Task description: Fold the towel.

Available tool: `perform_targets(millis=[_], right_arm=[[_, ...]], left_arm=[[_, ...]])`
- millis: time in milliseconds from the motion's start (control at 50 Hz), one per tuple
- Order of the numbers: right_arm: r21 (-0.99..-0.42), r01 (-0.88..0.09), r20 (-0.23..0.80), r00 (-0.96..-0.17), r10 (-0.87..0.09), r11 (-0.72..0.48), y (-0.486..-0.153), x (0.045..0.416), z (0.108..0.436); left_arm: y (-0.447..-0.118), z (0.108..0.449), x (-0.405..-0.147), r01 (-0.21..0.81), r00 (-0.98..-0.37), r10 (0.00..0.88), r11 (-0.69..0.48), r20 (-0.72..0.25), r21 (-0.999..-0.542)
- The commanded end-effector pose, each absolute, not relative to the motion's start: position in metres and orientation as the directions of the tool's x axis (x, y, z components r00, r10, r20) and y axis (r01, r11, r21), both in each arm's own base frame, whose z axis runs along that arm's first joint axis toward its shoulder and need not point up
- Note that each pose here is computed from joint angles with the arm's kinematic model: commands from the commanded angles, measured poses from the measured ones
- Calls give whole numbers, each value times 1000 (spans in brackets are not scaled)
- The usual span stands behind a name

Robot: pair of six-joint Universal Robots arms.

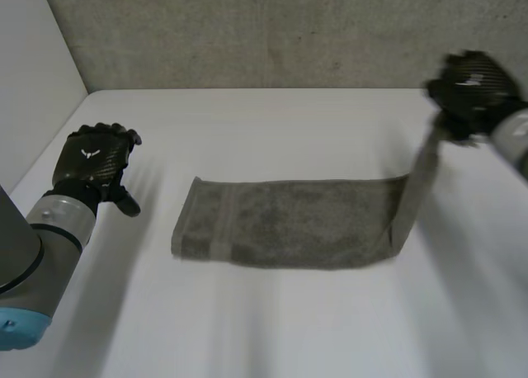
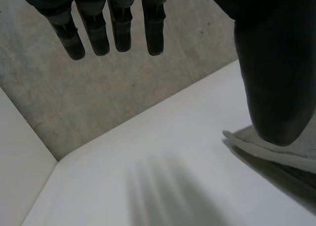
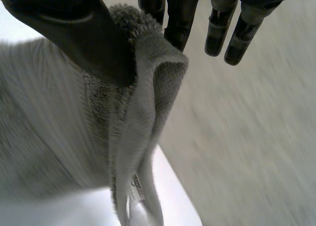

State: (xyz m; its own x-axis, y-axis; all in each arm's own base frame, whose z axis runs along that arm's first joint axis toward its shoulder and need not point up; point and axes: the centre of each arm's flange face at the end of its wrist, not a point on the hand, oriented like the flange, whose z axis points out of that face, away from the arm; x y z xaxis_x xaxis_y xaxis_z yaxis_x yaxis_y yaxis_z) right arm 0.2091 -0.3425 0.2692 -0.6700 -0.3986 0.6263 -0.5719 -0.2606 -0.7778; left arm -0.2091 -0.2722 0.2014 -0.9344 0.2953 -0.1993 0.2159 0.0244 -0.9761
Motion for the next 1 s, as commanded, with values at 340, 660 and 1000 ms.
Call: perform_targets(millis=[340, 660, 1000], right_arm=[[-776, -404, 617, -325, -717, -485, -194, 436, 144], [-767, -324, 640, -430, -636, -553, -210, 455, 185], [-811, -314, 577, -286, -765, -494, -194, 474, 130]], left_arm=[[-273, 207, -211, 150, -948, 286, 23, -137, -988], [-276, 213, -212, 94, -956, 281, 17, -85, -995], [-274, 216, -211, 87, -957, 277, 12, -81, -996]])
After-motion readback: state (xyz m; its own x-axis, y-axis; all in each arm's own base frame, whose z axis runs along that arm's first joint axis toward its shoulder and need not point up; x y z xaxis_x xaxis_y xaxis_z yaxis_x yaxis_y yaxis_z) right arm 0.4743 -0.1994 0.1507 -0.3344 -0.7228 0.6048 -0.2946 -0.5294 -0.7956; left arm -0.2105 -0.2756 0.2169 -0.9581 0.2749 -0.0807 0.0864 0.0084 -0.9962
